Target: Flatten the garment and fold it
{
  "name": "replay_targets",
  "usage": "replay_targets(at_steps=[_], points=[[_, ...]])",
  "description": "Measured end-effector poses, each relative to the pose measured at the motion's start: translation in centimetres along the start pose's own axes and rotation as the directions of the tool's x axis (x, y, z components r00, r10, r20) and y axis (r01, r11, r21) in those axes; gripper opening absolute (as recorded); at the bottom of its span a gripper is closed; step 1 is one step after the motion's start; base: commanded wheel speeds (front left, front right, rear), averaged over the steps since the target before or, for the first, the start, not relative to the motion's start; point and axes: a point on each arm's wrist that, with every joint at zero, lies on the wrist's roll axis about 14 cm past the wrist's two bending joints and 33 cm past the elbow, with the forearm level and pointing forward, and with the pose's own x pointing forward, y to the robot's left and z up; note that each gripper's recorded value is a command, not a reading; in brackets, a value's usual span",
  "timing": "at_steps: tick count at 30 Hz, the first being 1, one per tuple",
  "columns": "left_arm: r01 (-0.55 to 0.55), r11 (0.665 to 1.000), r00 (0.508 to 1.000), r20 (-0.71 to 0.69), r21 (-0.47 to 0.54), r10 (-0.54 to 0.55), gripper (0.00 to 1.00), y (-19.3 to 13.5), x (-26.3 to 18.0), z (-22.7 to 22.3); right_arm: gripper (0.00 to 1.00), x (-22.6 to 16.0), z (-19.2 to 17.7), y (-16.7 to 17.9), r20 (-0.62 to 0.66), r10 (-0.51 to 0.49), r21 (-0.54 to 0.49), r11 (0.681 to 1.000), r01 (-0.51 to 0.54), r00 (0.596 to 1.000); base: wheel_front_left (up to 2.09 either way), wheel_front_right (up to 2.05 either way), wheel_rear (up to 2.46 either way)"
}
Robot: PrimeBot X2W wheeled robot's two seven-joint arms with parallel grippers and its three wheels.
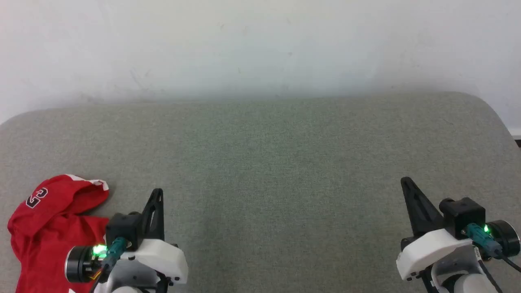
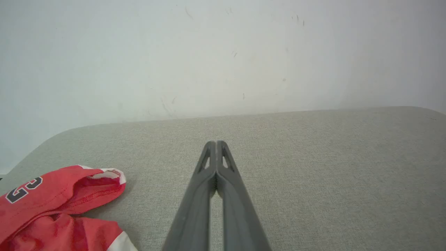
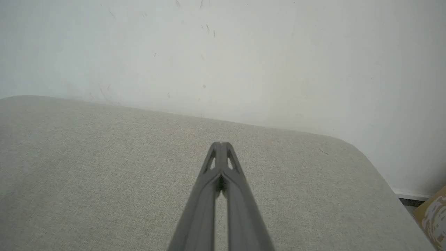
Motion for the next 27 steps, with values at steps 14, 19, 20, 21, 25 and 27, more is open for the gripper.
replay_targets(at_steps=[14,19,20,21,25,27], points=[[0.0,1.0,1.0,0.0,0.0,0.0,0.0,0.0,0.0,0.0,0.0,0.0,0.0,0.0,0.0,0.0,0.0,1.0,0.0,1.0,0.0,0.0,0.0],[0.0,1.0,1.0,0.0,0.0,0.0,0.0,0.0,0.0,0.01,0.0,0.0,0.01,0.0,0.0,0.0,0.0,1.0,0.0,1.0,0.0,0.0,0.0],[0.0,1.0,1.0,0.0,0.0,0.0,0.0,0.0,0.0,0.0,0.0,0.0,0.0,0.0,0.0,0.0,0.0,1.0,0.0,1.0,0.0,0.0,0.0],[0.0,1.0,1.0,0.0,0.0,0.0,0.0,0.0,0.0,0.0,0.0,0.0,0.0,0.0,0.0,0.0,0.0,1.0,0.0,1.0,0.0,0.0,0.0],[0.0,1.0,1.0,0.0,0.0,0.0,0.0,0.0,0.0,0.0,0.0,0.0,0.0,0.0,0.0,0.0,0.0,1.0,0.0,1.0,0.0,0.0,0.0],[0.0,1.0,1.0,-0.001,0.0,0.0,1.0,-0.01,0.0,-0.02,1.0,0.0,0.0,0.0,0.0,0.0,0.0,1.0,0.0,1.0,0.0,0.0,0.0]])
